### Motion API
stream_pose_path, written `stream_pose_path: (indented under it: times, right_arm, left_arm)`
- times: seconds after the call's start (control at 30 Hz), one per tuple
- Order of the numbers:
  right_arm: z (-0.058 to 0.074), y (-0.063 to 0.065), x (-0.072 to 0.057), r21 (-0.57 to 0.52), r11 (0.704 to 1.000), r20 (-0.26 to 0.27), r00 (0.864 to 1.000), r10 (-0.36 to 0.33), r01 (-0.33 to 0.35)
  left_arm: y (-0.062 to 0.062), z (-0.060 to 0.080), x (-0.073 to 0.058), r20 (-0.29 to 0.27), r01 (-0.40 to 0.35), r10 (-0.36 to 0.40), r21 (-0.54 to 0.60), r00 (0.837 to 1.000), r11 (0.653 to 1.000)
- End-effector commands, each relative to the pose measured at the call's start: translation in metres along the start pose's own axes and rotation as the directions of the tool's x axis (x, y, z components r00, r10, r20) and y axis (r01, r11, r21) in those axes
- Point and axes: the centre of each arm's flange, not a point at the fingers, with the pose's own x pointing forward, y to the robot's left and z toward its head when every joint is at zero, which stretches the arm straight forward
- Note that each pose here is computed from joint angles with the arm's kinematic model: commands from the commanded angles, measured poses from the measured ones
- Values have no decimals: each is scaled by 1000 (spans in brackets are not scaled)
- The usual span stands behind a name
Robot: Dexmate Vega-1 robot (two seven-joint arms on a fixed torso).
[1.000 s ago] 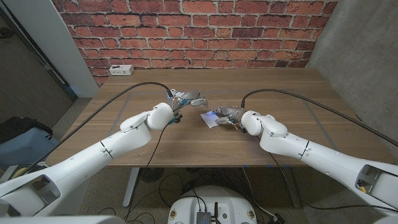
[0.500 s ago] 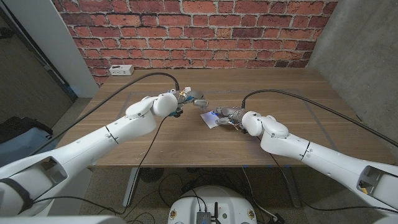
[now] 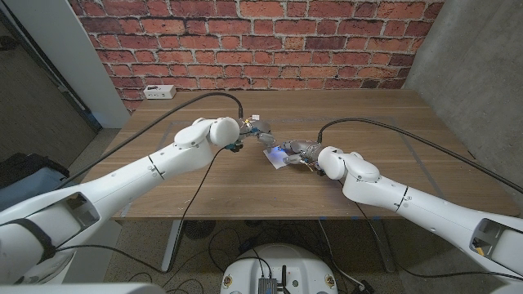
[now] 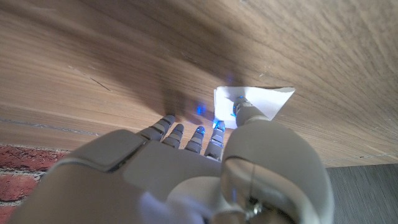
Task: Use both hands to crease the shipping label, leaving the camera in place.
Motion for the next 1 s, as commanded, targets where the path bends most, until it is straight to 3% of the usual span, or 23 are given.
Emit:
stream_pose_path:
  times: [0.03,1.0]
  right_arm:
    - [0,1,-1,1,1000,5,1000,-2,2]
    - [-1,-2,3,5,1000,8,1000,3,-3]
  left_arm:
    - [-2,6,10,-18,54,-53,45,998,998]
    - [-17,-5,39,-88,180,-175,48,981,983]
